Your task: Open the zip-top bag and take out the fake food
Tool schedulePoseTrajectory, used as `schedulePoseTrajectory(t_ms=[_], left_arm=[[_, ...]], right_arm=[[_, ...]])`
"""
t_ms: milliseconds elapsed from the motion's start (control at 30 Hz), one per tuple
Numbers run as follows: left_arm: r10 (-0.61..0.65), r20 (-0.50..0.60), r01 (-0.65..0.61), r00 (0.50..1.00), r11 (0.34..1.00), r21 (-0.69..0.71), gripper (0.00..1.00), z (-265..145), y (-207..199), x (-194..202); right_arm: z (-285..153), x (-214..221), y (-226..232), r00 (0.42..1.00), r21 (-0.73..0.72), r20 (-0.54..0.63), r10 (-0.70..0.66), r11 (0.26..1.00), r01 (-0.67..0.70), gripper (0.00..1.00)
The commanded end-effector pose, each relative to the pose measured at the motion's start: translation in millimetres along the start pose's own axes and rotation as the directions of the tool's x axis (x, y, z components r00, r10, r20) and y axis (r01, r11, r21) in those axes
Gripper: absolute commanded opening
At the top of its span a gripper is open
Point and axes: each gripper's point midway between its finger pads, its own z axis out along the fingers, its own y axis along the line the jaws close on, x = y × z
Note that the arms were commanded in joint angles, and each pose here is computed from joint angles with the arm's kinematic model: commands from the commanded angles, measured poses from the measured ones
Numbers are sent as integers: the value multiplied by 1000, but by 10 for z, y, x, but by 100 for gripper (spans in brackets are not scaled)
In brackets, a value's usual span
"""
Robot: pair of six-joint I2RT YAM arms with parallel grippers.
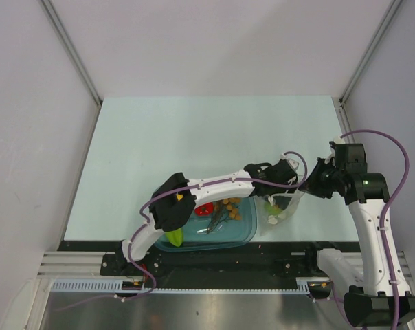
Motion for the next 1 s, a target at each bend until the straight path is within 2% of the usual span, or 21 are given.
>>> schedulePoseTrajectory(t_ms=[0,167,333,433,633,733,833,933,967], left_arm=[[44,81,-50,996,996,79,0,-451,-203,-349],[39,142,-63,989,984,169,0,-862,-392,-566],[-61,152,18,987,962,271,0,-1146,-500,-774],[-102,158,42,982,937,348,0,-1290,-565,-893],[-32,193,-53,981,905,423,0,-1503,-665,-880],[-55,213,-53,976,880,472,0,-1678,-696,-894],[-102,257,-72,961,805,588,0,-1878,-807,-1027],[-153,208,-31,966,730,682,0,-1956,-803,-978],[-167,236,-56,957,693,719,0,-2026,-840,-1054]], right_arm=[[-147,-143,-164,997,112,67,-41,993,33,0],[-240,-168,-192,994,132,94,-61,990,48,0],[-222,-66,-165,992,82,98,-75,994,67,0],[-207,-12,-225,993,99,91,-71,993,62,0],[-218,-47,-264,992,128,104,-71,990,57,0],[-205,-39,-305,991,142,110,-79,988,63,0],[-167,-9,-447,992,189,120,-47,982,24,0],[-139,48,-479,994,200,109,-3,980,-19,0],[-135,60,-489,994,204,105,6,979,-28,0]])
